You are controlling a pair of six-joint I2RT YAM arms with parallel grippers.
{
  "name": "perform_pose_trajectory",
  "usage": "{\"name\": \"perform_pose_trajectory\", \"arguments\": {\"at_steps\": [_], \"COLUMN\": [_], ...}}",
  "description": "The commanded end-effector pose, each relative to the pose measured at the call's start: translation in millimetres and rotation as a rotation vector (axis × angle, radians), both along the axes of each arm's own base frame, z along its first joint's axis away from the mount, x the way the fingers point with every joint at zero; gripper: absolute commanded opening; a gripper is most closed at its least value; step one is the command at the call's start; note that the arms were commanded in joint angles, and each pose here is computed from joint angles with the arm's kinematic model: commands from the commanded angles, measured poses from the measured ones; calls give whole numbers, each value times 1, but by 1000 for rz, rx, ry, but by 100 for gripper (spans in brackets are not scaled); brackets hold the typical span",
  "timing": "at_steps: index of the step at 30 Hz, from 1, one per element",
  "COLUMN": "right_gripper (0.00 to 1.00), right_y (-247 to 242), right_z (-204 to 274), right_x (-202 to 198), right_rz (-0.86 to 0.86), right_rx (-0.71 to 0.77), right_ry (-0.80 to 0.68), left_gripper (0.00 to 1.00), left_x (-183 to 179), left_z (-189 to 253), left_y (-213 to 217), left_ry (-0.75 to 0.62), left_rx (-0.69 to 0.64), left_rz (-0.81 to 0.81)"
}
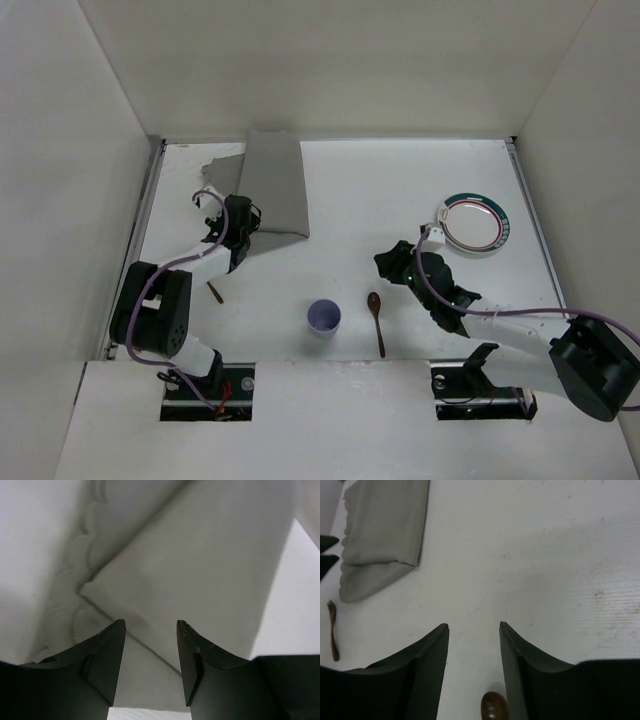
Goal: Set the dinner table for one person
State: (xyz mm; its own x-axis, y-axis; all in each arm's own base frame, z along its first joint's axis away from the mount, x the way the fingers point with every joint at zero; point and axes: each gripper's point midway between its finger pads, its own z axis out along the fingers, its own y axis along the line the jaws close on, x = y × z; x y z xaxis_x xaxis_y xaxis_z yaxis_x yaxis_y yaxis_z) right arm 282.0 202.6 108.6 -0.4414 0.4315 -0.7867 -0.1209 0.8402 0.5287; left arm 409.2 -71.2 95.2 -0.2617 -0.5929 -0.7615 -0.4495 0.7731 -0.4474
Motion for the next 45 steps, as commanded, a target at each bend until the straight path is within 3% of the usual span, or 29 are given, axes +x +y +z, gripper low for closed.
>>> {"name": "perform_pose_trajectory", "arguments": {"at_steps": [1,5,12,21,27,31,39,45], "right_gripper": [44,39,51,52,52,55,58,59], "right_y": [17,24,28,29,27,23,20,-6], "right_z": [30,33,33,31,37,40,43,51], "right_x": [8,5,3,3,2,1,2,4], "right_rz": [36,63,81,83,81,72,49,-73], "right_rx": [56,65,62,58,65,77,88,100], "right_ry": [-71,-76,-75,-72,-85,-95,-100,-145], "left_gripper": [42,42,41,36,23,5,0,1], "left_x": [2,4,15,16,38,49,75,67], "left_z": [-5,-12,-27,-26,-21,-6,113,126], "left_y": [11,24,34,49,45,37,-100,-256], "left_ry": [-24,-52,-26,-36,-51,-83,-261,-328], "left_rx": [-166,-216,-242,-228,-198,-207,62,216], "left_rz": [84,127,151,200,183,153,-270,-785]}}
